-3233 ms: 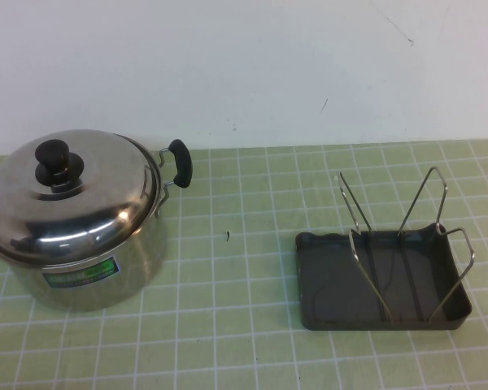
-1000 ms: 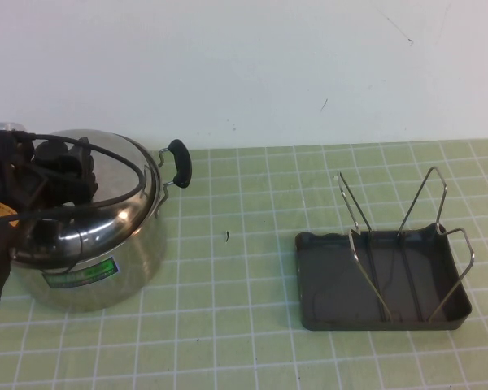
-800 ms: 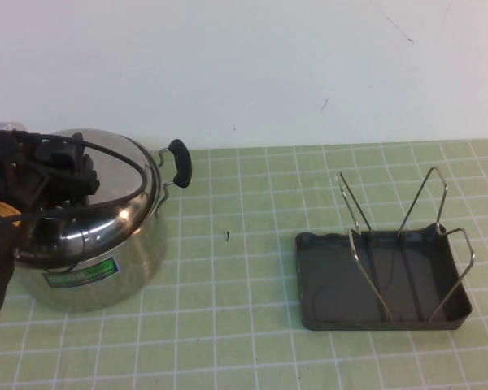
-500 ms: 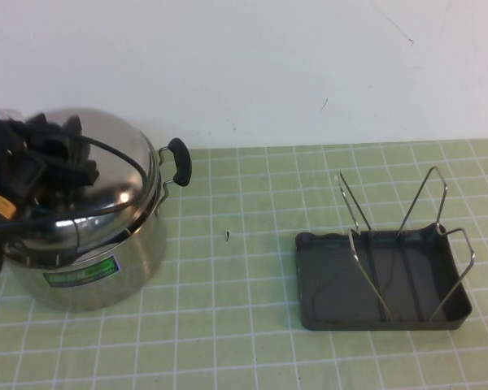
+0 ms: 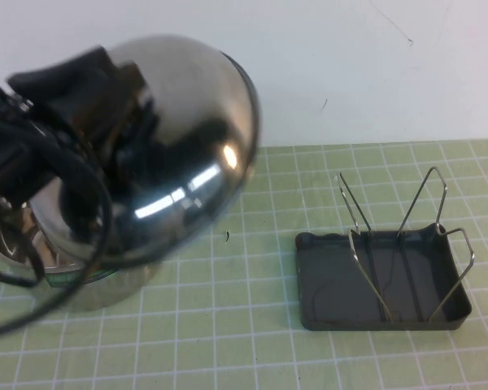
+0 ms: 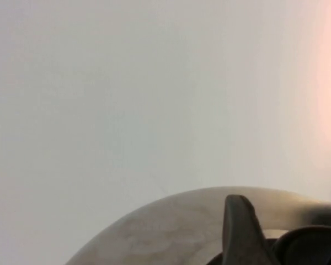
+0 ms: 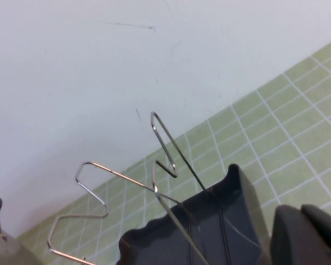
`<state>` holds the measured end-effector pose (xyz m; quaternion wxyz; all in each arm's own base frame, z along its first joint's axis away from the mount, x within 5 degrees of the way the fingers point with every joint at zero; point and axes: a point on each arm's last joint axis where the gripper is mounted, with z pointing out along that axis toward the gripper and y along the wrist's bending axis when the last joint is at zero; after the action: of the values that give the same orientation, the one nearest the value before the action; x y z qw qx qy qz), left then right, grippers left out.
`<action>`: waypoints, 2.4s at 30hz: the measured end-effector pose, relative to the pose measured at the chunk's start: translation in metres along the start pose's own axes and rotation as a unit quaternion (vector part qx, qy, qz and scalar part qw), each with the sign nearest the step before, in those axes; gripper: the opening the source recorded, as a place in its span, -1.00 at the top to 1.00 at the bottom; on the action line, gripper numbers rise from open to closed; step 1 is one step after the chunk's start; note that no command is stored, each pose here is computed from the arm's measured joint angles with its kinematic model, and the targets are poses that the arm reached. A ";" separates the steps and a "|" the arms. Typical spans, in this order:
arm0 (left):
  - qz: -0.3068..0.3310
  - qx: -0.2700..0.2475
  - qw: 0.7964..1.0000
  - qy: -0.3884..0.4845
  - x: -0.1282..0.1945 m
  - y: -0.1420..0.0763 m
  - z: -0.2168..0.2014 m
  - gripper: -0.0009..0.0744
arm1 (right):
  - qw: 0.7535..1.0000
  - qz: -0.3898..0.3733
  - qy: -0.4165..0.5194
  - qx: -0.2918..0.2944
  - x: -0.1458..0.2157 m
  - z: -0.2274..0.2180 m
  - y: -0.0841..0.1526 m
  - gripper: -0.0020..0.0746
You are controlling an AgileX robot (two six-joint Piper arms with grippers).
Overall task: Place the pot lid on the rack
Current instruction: Hand over the pot lid
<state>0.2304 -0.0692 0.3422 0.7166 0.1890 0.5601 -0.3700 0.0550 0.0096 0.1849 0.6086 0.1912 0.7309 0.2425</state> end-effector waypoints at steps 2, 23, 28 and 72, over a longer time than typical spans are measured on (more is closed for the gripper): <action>0.002 0.042 0.999 0.026 0.005 -0.008 0.000 0.16 | 1.000 0.012 -0.003 -0.004 0.000 0.000 0.001 0.95; -0.021 0.079 0.995 0.063 0.011 -0.014 -0.002 0.16 | 0.958 -0.011 0.173 -0.229 -0.038 0.038 0.087 0.67; -0.021 0.080 0.994 0.066 0.012 -0.015 -0.002 0.16 | 0.933 0.006 0.237 -0.272 -0.051 0.073 0.112 0.11; -0.041 0.104 0.987 0.113 0.019 -0.020 -0.004 0.16 | 0.780 0.065 0.439 -0.441 -0.033 0.204 0.232 -0.25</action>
<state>0.2150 -0.0853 0.3254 0.6097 0.2800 0.6030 -0.4315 0.2579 0.2029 0.3186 0.2227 -0.1775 0.7182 0.6349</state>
